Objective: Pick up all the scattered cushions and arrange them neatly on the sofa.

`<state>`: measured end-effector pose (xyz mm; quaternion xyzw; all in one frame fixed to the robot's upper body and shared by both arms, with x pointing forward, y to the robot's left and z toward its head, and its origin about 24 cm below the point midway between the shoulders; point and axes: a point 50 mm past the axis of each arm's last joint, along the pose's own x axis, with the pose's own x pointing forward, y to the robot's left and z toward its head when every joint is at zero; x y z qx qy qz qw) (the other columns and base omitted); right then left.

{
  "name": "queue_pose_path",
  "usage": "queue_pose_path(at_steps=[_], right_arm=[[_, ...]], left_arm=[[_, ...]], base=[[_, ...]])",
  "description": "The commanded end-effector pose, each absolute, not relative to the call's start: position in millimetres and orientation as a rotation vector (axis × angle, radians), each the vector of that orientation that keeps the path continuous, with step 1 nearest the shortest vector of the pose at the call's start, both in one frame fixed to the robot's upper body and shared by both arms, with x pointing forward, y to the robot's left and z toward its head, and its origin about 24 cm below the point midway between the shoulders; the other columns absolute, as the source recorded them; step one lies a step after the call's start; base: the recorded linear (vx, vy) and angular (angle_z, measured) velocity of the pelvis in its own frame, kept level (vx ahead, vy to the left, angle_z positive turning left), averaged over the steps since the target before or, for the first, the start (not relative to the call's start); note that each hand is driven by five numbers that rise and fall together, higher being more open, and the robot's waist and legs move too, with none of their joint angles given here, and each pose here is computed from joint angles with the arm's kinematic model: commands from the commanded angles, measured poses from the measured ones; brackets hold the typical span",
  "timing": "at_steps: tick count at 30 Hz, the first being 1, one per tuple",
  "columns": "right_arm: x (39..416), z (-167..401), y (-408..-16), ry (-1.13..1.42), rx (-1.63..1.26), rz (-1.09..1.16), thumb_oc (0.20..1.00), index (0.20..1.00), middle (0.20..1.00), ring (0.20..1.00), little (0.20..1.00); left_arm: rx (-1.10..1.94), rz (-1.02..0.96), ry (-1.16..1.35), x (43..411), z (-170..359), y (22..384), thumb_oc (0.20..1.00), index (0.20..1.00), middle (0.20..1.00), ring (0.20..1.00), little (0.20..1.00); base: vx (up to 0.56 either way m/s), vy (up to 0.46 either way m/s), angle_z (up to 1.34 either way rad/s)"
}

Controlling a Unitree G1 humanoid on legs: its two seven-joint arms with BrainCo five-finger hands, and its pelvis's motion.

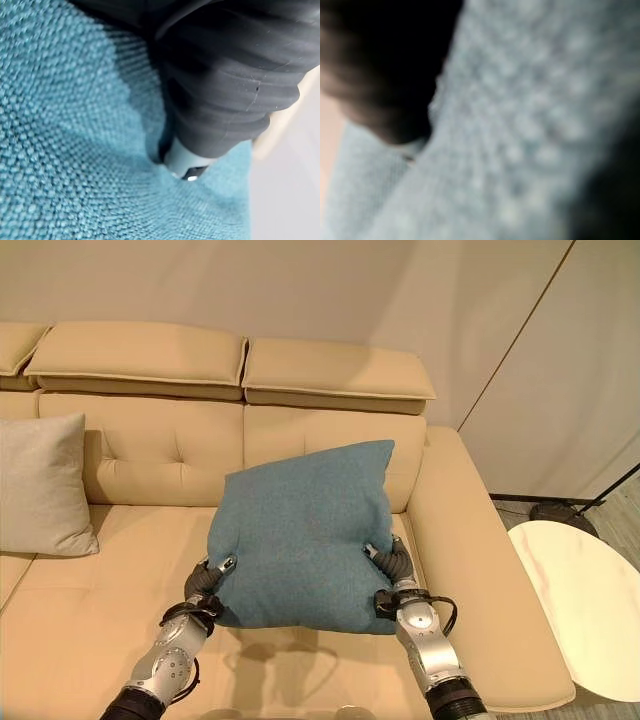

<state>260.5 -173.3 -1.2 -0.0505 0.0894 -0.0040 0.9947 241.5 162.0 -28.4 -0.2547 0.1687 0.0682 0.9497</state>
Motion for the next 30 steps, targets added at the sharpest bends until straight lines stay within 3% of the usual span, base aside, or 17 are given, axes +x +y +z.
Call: queue_pose_path(at_steps=[1,7,13,30], right_arm=[[293,69,-138,-0.160,-0.101,0.118,0.200,0.200,0.200,0.200,0.200],[314,106,-117,-0.303,-0.120,0.137,0.200,0.200,0.200,0.200,0.200],[341,169,-110,-0.517,-0.191,0.092,0.200,0.200,0.200,0.200,0.200],[368,292,-91,-0.873,-0.392,-0.068,0.200,0.200,0.200,0.200,0.200]], left_arm=[[-0.540,-0.162,-0.023,286,60,100,0.200,0.200,0.200,0.200,0.200],[-0.462,-0.183,-0.163,309,97,90,0.200,0.200,0.200,0.200,0.200],[-0.355,-0.183,-0.431,336,171,84,0.200,0.200,0.200,0.200,0.200],[-0.262,-0.135,-0.808,352,298,60,0.200,0.200,0.200,0.200,0.200]], base=[[-0.06,0.037,-0.13],[-0.19,0.019,-0.10],[-0.12,0.012,0.03],[0.02,-0.001,0.06]])
